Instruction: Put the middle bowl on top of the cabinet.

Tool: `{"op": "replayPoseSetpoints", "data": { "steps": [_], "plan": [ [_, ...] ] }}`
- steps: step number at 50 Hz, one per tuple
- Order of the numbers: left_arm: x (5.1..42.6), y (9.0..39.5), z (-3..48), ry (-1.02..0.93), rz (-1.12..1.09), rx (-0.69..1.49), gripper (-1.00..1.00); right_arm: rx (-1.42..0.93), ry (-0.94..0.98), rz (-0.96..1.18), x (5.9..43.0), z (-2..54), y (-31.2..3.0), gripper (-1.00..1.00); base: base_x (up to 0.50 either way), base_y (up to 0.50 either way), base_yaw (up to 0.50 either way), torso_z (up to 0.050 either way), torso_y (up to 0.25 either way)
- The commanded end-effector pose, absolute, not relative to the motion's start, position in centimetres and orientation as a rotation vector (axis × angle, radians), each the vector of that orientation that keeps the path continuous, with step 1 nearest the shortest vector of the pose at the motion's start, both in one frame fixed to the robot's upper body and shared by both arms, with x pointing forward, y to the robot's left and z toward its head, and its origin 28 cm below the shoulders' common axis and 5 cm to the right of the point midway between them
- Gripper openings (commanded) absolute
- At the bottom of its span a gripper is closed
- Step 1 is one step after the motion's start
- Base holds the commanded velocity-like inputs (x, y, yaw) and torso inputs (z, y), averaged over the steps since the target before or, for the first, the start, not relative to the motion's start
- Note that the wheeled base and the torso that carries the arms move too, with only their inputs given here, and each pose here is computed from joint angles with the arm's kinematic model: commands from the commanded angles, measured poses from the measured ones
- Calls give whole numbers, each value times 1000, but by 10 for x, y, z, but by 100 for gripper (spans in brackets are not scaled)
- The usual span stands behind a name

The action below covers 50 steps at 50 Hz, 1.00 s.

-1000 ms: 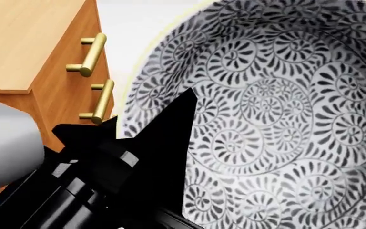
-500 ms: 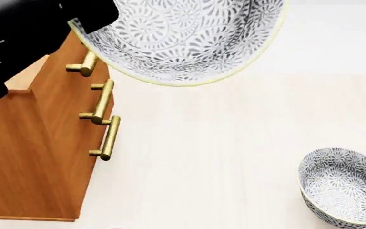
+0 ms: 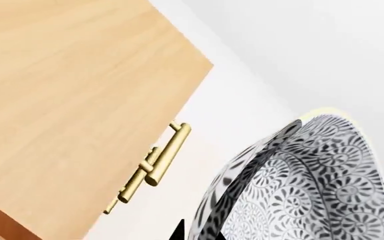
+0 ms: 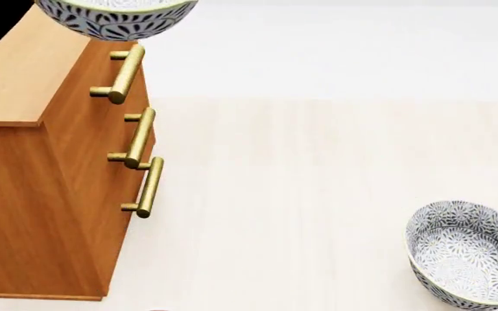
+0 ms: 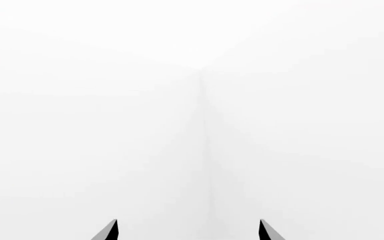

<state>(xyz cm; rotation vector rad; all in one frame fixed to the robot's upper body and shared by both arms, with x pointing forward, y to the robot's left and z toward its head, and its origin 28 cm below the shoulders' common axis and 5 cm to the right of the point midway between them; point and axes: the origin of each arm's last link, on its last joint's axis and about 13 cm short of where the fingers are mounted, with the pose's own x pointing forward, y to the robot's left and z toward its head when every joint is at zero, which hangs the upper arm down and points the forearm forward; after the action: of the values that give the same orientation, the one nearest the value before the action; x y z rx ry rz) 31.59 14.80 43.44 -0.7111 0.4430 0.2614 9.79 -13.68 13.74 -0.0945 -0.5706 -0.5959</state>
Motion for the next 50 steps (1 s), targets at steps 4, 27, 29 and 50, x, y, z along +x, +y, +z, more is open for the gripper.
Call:
{"op": "replayPoseSetpoints", "data": {
  "steps": [4, 27, 29, 50],
  "plan": [
    [353, 189, 444, 511, 477, -923, -100, -94, -567, -596, 99, 137, -137, 100, 0, 0, 0, 0, 0],
    [362, 234, 445, 349, 604, -1051, -100, -98, -568, -595, 98, 137, -138, 100, 0, 0, 0, 0, 1],
    [364, 238, 442, 344, 625, -1057, -100, -99, -566, -594, 98, 137, -138, 100, 0, 0, 0, 0, 0],
    [368, 260, 411, 299, 793, -1099, -100, -98, -575, -596, 96, 140, -140, 100, 0, 0, 0, 0, 0]
  ]
}}
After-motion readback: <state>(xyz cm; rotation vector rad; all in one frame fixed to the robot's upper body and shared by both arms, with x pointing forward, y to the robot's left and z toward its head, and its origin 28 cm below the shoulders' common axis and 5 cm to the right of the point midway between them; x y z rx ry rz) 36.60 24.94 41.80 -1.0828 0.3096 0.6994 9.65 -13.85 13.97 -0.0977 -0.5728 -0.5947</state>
